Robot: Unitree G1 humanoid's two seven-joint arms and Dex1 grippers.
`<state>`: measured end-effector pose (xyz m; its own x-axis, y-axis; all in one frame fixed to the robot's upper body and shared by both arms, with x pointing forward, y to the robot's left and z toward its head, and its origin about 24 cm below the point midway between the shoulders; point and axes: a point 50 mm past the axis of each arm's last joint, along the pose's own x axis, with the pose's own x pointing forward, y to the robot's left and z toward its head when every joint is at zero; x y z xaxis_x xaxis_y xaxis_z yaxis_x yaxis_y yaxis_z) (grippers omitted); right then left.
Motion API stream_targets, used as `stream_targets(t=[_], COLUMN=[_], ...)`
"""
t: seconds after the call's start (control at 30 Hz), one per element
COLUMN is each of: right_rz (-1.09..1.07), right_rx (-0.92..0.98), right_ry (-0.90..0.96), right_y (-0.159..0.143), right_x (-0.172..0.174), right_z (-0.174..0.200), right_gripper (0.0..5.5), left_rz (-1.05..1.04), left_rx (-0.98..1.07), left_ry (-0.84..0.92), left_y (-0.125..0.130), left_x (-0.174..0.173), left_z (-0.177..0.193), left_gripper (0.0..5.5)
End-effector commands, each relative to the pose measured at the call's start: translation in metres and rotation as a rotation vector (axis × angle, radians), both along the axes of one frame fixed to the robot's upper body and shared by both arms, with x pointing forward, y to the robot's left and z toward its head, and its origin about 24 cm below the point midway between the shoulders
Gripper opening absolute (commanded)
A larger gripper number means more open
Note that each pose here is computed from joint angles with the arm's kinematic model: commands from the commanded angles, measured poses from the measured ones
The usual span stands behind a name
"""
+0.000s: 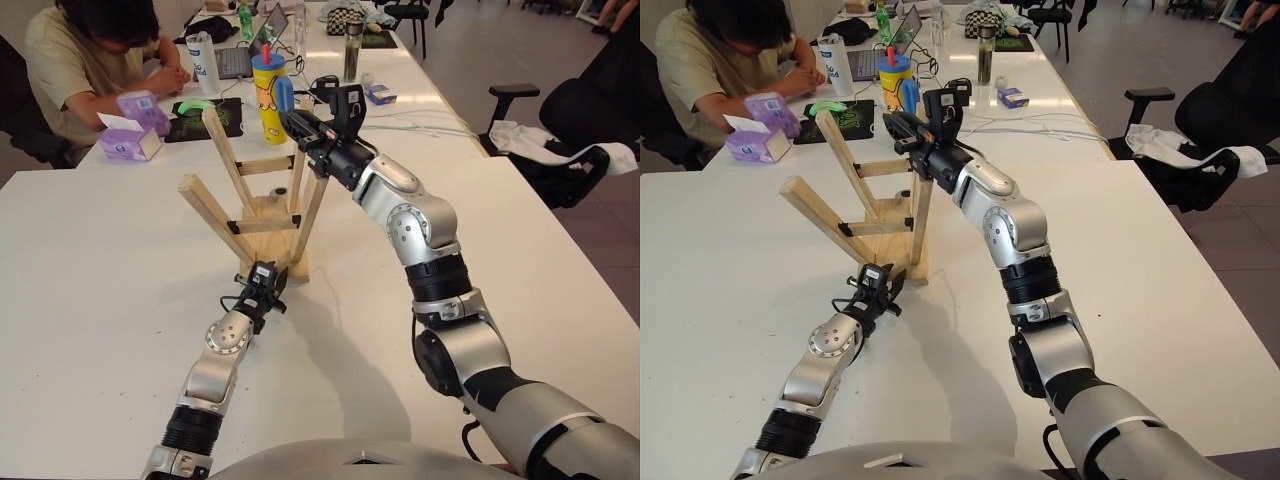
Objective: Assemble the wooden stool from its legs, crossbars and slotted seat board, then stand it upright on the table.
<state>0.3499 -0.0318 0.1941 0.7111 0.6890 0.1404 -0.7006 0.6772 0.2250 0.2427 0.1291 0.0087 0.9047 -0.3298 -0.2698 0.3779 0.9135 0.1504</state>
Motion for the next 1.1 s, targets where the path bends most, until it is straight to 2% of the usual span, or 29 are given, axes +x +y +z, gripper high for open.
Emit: stream_targets(t=[0.03,0.13,0.23,0.33,0.43,0.57,0.73,0.83,0.97,1.1], right_rz=[-0.148,-0.247,-0.294,-0.258,-0.14,-0.015,0.16,0.366,0.68,0.664], right_rx=[0.104,0.201,0.177,0.057,-0.014,-0.086,-0.077,-0.153,-0.243,-0.23], right_ry=[0.066,-0.037,-0.016,0.036,0.02,-0.085,-0.167,-0.185,-0.135,-0.096], right_y=[-0.04,-0.074,-0.092,-0.09,-0.076,-0.055,-0.026,0.004,0.034,0.05], right_x=[0.006,0.009,0.003,0.001,0.007,0.02,0.027,0.015,-0.018,-0.038], right_z=[-0.02,0.009,-0.009,-0.042,-0.056,-0.053,-0.04,-0.046,-0.07,-0.087], right_gripper=[0.81,0.81,0.81,0.81,0.81,0.81,0.81,0.81,0.81,0.81], left_rz=[0.059,0.07,0.034,0.046,0.062,0.081,0.153,0.203,0.223,0.198], left_rx=[0.057,-0.02,-0.031,0.002,0.045,0.118,0.249,0.272,0.274,0.25], left_ry=[0.179,0.022,-0.121,-0.12,-0.079,-0.026,0.034,0.059,0.095,0.086], left_y=[0.018,0.016,0.014,0.02,0.029,0.046,0.064,0.071,0.073,0.061], left_x=[-0.019,-0.013,-0.014,-0.022,-0.038,-0.055,-0.049,-0.036,-0.018,-0.002], left_z=[-0.033,-0.009,0.014,0.013,0.004,-0.005,-0.016,-0.019,-0.023,-0.023], left_gripper=[1.55,1.55,1.55,1.55,1.55,1.55,1.55,1.55,1.55,1.55])
